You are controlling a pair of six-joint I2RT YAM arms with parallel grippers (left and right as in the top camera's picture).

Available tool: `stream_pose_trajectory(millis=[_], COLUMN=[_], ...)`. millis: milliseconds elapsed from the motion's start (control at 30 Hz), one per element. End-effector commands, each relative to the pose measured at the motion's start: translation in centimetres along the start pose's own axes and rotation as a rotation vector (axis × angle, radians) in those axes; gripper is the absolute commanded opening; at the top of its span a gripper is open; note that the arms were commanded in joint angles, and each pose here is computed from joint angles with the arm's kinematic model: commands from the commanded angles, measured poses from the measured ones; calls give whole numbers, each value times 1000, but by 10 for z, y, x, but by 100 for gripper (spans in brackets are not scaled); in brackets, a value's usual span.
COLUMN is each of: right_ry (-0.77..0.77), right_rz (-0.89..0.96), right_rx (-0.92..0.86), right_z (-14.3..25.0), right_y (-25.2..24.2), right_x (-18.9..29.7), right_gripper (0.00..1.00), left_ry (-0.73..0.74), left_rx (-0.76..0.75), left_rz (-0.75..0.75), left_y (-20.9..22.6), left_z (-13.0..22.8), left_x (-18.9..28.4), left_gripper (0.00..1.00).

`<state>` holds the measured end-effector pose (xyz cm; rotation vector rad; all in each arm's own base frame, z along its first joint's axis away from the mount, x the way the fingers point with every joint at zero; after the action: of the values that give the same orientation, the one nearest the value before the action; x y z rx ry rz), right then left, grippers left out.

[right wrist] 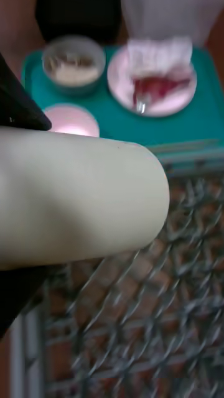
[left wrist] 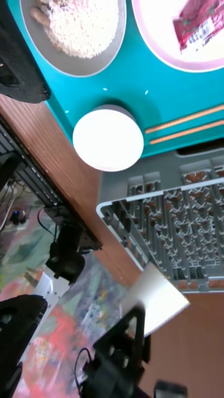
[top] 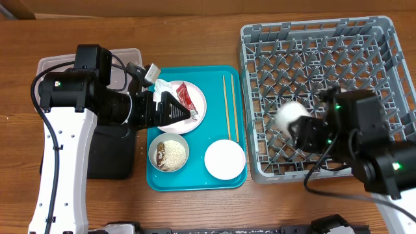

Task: Sort waste into correct bins and load items into the dishwasher
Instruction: 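Lower the white cup into the dish rack with the right gripper and release, then grasp the steel rice bowl rim with the left gripper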

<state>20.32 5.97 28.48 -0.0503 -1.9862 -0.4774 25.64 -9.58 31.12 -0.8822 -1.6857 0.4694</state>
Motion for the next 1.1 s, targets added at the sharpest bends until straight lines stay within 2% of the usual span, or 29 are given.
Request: stream_pose_trajectory(millis=[0, 133, 233, 500, 633, 733, 767, 900, 967, 1067], right_ry=[-37, 116, 248, 393, 444, 408, 382, 242, 161, 44], right_rz=[210, 294, 272, 327, 341, 317, 299, 189, 87, -79], right_rx=[-81, -69, -28, -17, -9, -9, -9, -14, -13, -3], right_z=[-10, 1, 11, 20, 24, 18, 14, -9, -24, -42], right_y=[-22, -27, -19, -17, -18, -14, -11, 8, 25, 49], right_x=[-7, -28, -42, -66, -70, -70, -69, -53, -37, -9], right_gripper=[55, 55, 55, 56, 79, 97, 100, 100, 100, 99], left_ry=[-4, -6, -6, -5, -3, -2, 0, 30, 72, 115], left_rx=[10, 7, 7, 8, 9, 9, 7, -14, 0, 56], left_rz=[-21, -22, -21, -22, -21, -20, -20, -66, -177, -410], left_y=[4, 4, 4, 4, 4, 3, 3, 4, 10, 24], left_z=[-2, -3, -3, -3, -2, -2, -2, 1, 5, 10], left_x=[0, 0, 0, 0, 0, 0, -1, -6, -15, -34], left_gripper=[100, 100, 100, 100, 100, 100, 100, 98, 89, 88])
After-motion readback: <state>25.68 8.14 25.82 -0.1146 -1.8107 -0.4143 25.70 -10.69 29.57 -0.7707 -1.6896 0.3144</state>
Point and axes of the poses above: each gripper's point midway between its finger pads, its own x axis back along the fingers, its own y axis along the line the jaws close on, z = x × y, the point moved 5 cm from there along x, back along the fingers, and after that the axes turned 9 degrees about -x, right-handed, at the moved point
